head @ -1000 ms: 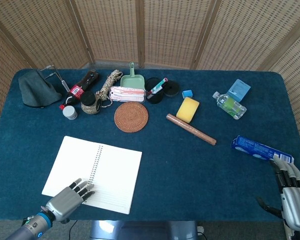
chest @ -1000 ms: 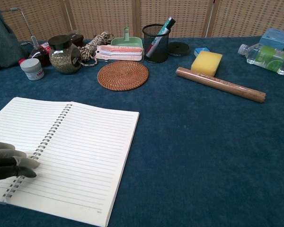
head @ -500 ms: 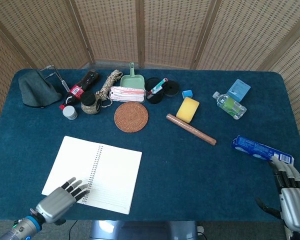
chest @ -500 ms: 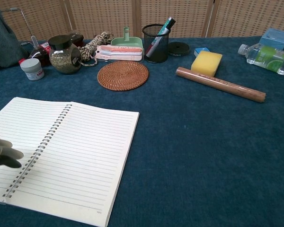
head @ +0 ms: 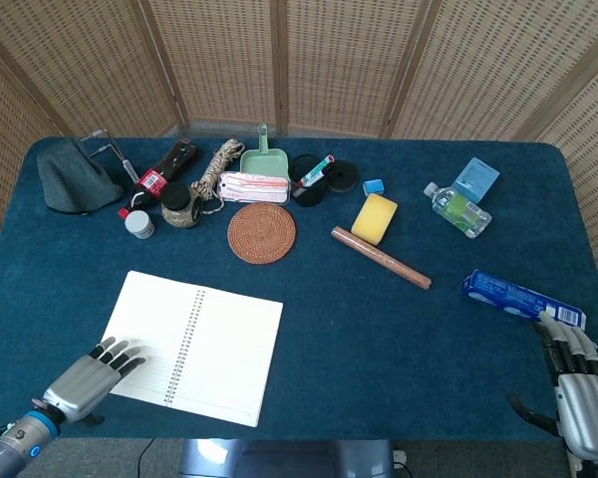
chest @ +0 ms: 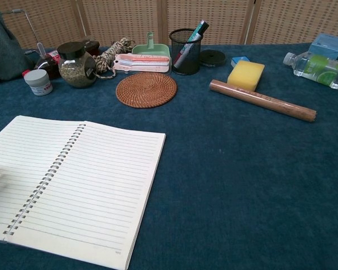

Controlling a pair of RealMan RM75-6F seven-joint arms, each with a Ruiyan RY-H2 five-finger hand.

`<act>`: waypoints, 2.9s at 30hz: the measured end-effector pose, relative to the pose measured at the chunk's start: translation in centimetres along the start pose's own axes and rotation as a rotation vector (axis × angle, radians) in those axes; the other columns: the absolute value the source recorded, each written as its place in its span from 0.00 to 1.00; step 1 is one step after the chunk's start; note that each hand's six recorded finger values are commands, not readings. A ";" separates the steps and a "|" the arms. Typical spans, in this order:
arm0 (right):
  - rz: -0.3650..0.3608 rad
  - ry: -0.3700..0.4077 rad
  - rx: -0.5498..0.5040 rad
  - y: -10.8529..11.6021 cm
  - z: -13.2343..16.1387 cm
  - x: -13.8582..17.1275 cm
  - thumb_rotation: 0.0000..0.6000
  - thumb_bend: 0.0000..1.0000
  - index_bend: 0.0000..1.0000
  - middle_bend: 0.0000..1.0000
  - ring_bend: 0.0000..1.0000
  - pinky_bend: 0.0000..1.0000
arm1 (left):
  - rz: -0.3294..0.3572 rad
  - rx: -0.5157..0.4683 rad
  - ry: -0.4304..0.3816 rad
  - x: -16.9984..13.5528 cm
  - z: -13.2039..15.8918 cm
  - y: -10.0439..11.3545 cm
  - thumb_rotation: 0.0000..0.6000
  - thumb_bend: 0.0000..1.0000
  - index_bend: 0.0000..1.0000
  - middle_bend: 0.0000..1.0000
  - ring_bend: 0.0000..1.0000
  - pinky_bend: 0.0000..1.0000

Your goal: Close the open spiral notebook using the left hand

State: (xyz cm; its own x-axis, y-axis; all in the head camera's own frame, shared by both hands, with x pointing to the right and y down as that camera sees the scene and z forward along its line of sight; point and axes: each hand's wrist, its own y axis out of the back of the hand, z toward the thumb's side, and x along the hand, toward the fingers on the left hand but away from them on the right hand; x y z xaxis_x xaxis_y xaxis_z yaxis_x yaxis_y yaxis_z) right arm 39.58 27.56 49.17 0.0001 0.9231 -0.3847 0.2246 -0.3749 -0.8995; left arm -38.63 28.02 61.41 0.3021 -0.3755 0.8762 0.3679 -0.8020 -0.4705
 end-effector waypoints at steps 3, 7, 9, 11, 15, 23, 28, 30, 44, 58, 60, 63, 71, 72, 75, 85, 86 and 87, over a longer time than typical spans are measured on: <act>0.000 0.001 -0.002 0.0 0.0 0.0 1.00 0.20 0.00 0.00 0.00 0.00 | -0.008 -0.009 -0.003 -0.4 0.0 -0.6 1.00 0.04 0.09 0.10 0.00 0.00; -0.002 0.003 -0.003 0.1 0.1 0.0 1.00 0.20 0.00 0.00 0.00 0.00 | -0.029 -0.019 -0.002 -1.2 -0.4 -1.9 1.00 0.04 0.10 0.10 0.00 0.00; 0.001 0.004 -0.003 0.0 0.1 0.1 1.00 0.20 0.00 0.00 0.00 0.00 | -0.044 -0.021 0.001 -1.8 -0.6 -2.7 1.00 0.04 0.10 0.10 0.00 0.00; 0.002 0.005 -0.002 0.0 0.1 0.1 1.00 0.20 0.00 0.00 0.00 0.00 | -0.052 -0.023 -0.001 -2.3 -0.7 -3.2 1.00 0.04 0.10 0.10 0.00 0.00; 0.004 0.007 -0.002 -0.1 0.2 0.1 1.00 0.20 0.00 0.00 0.00 0.00 | -0.075 -0.024 -0.006 -3.3 -0.9 -4.3 1.00 0.04 0.10 0.10 0.00 0.00; 0.004 0.005 0.001 -0.2 0.2 0.1 1.00 0.20 0.00 0.00 0.00 0.00 | -0.093 -0.021 -0.052 -5.0 0.0 -5.7 1.00 0.04 0.11 0.10 0.00 0.00; 0.007 0.006 0.001 -0.2 0.2 0.2 1.00 0.20 0.00 0.00 0.00 0.00 | -0.099 -0.021 -0.084 -6.6 0.7 -6.6 1.00 0.04 0.12 0.11 0.00 0.00; 0.009 0.008 0.002 -0.3 0.2 0.2 1.00 0.20 0.00 0.00 0.00 0.00 | -0.113 -0.022 -0.091 -7.4 0.9 -7.3 1.00 0.04 0.12 0.10 0.00 0.00; 0.013 0.007 0.006 -0.5 0.3 0.2 1.00 0.19 0.00 0.00 0.00 0.00 | -0.064 -0.042 -0.148 -8.9 2.0 -7.6 1.00 0.04 0.13 0.10 0.00 0.00; 0.015 0.010 0.009 -0.6 0.4 0.3 1.00 0.20 0.00 0.00 0.00 0.00 | 0.134 0.079 -0.177 -8.6 -0.6 -7.7 1.00 0.05 0.06 0.00 0.00 0.02; 0.013 0.008 0.009 -0.5 0.3 0.2 1.00 0.20 0.00 0.00 0.00 0.00 | 0.162 0.130 -0.187 -8.2 -1.1 -8.1 1.00 0.05 0.04 0.00 0.00 0.03; 0.012 0.006 0.007 -0.5 0.3 0.2 1.00 0.20 0.00 0.00 0.00 0.00 | 0.192 0.201 -0.205 -7.6 -1.8 -8.8 1.00 0.05 0.04 0.00 0.00 0.04; 0.011 0.006 0.005 -0.4 0.3 0.2 1.00 0.20 0.00 0.00 0.00 0.00 | 0.248 0.273 -0.267 -6.4 -1.7 -10.4 1.00 0.05 0.04 0.00 0.00 0.05; 0.011 0.006 0.005 -0.4 0.3 0.2 1.00 0.20 0.00 0.00 0.00 0.00 | 0.255 0.280 -0.270 -6.3 -1.7 -10.5 1.00 0.05 0.04 0.00 0.00 0.04; 0.012 0.009 0.006 -0.5 0.3 0.2 1.00 0.20 0.00 0.00 0.00 0.00 | 0.281 0.303 -0.268 -5.8 -1.8 -10.6 1.00 0.05 0.03 0.00 0.00 0.04; 0.011 0.012 0.007 -0.5 0.4 0.2 1.00 0.20 0.00 0.00 0.00 0.00 | 0.384 0.357 -0.282 -3.8 -0.9 -10.6 1.00 0.05 0.04 0.00 0.00 0.04; 0.010 0.013 0.006 -0.5 0.4 0.2 1.00 0.20 0.00 0.00 0.00 0.00 | 0.388 0.355 -0.284 -3.7 -0.8 -10.6 1.00 0.05 0.04 0.00 0.00 0.04; 0.010 0.013 0.006 -0.5 0.4 0.2 1.00 0.20 0.00 0.00 0.00 0.00 | 0.394 0.353 -0.286 -3.5 -0.7 -10.6 1.00 0.05 0.05 0.00 0.00 0.04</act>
State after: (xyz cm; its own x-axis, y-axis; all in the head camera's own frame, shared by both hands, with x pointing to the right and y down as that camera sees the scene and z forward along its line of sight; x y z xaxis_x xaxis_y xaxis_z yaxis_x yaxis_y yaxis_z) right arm 39.12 27.86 49.45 0.0152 0.9204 -0.3906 0.2191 -0.3842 -0.8969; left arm -44.20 37.52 63.36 0.6817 -0.4340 0.5890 0.4352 -0.4067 -0.8033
